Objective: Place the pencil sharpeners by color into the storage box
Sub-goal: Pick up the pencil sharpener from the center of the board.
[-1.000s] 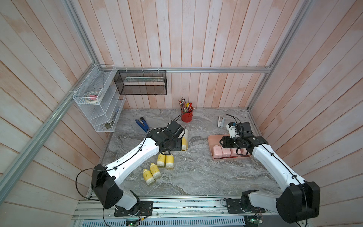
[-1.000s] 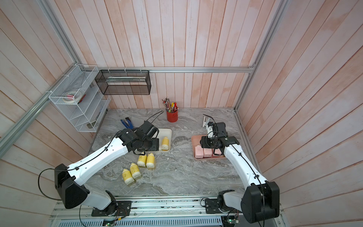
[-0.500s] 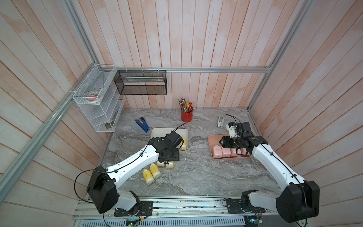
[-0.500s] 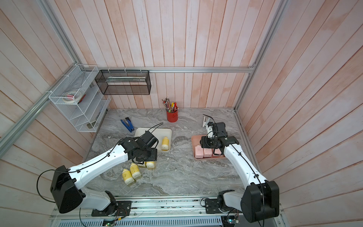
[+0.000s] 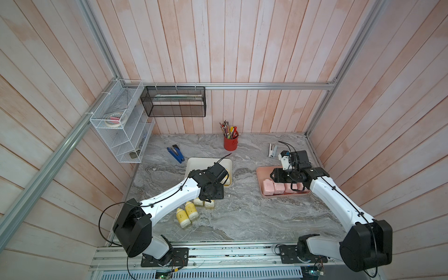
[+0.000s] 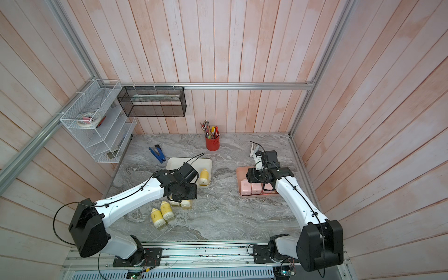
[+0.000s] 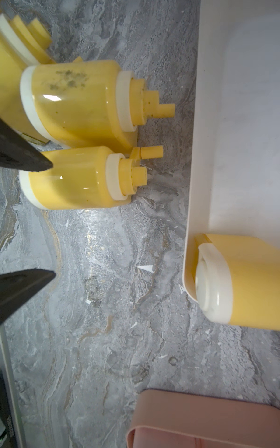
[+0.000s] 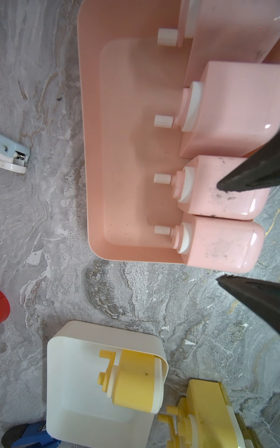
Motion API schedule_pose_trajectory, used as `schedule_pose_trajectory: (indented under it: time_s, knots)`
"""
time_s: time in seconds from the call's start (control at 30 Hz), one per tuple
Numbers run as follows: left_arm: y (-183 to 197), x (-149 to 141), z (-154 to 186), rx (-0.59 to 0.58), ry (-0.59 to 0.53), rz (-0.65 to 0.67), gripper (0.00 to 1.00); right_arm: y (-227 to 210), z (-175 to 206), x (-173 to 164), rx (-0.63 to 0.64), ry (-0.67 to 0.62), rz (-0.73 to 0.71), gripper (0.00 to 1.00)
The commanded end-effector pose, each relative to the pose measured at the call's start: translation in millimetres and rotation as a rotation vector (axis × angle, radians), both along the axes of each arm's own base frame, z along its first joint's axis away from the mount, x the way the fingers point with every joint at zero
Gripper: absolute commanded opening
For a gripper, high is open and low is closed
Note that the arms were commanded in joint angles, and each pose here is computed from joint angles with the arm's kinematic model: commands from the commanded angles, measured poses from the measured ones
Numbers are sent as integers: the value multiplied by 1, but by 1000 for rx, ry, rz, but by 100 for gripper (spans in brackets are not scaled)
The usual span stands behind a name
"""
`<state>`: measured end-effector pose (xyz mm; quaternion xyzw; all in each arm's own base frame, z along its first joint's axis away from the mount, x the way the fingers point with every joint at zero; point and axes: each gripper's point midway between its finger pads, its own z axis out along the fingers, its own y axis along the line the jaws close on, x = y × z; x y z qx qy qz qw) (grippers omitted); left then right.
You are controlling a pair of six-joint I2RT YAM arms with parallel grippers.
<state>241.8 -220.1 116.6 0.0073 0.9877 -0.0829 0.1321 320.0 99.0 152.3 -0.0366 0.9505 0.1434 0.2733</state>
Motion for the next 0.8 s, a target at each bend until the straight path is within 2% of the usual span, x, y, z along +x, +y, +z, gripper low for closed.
schedule_pose_trajectory:
  time_s: [0.0, 0.77]
  knots:
    - [4, 1, -6, 6, 9, 24, 66, 2, 1, 4, 10, -7, 12, 58]
    - [20, -1, -20, 48, 42, 62, 67, 7, -10, 5, 28, 14, 28, 58]
